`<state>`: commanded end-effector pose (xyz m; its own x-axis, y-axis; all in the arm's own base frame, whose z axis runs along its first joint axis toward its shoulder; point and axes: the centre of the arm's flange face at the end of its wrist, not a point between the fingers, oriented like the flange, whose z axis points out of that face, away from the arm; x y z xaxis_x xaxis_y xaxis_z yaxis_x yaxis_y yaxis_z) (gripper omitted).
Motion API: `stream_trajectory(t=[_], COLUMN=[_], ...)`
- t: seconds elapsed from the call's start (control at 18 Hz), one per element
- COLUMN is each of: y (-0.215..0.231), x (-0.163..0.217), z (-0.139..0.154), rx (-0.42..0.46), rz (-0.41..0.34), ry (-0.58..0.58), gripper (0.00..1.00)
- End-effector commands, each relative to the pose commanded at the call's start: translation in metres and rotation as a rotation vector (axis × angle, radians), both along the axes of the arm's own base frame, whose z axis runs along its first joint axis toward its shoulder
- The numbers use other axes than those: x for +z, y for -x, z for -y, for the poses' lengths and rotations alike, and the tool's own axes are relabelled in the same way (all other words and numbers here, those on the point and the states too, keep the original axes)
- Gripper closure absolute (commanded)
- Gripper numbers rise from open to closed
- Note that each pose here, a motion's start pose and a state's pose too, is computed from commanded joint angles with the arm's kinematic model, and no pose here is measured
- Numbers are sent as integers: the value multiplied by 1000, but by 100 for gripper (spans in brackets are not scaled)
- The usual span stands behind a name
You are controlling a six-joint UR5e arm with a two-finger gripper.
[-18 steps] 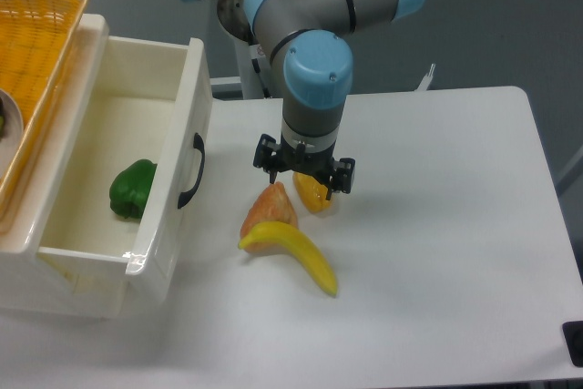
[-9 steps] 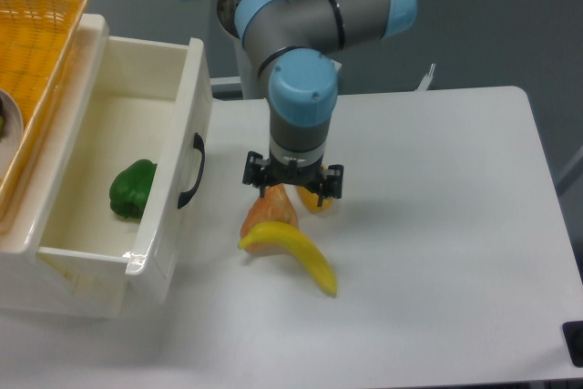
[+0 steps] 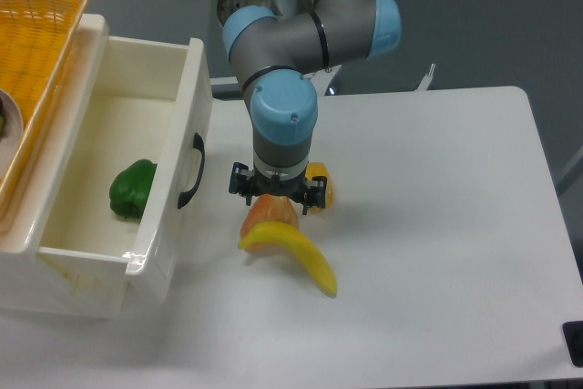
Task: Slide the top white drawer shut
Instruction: 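Lower the gripper beside the drawer front near its black handle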
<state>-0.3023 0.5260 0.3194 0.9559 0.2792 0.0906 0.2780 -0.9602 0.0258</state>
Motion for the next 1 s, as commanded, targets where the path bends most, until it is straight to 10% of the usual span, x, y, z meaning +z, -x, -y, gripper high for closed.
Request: stream_trajectory(t=[1.0], y=[-28], x=[-21], z=[-3], rx=[-30], rz=[64], ry=[11], gripper=[0])
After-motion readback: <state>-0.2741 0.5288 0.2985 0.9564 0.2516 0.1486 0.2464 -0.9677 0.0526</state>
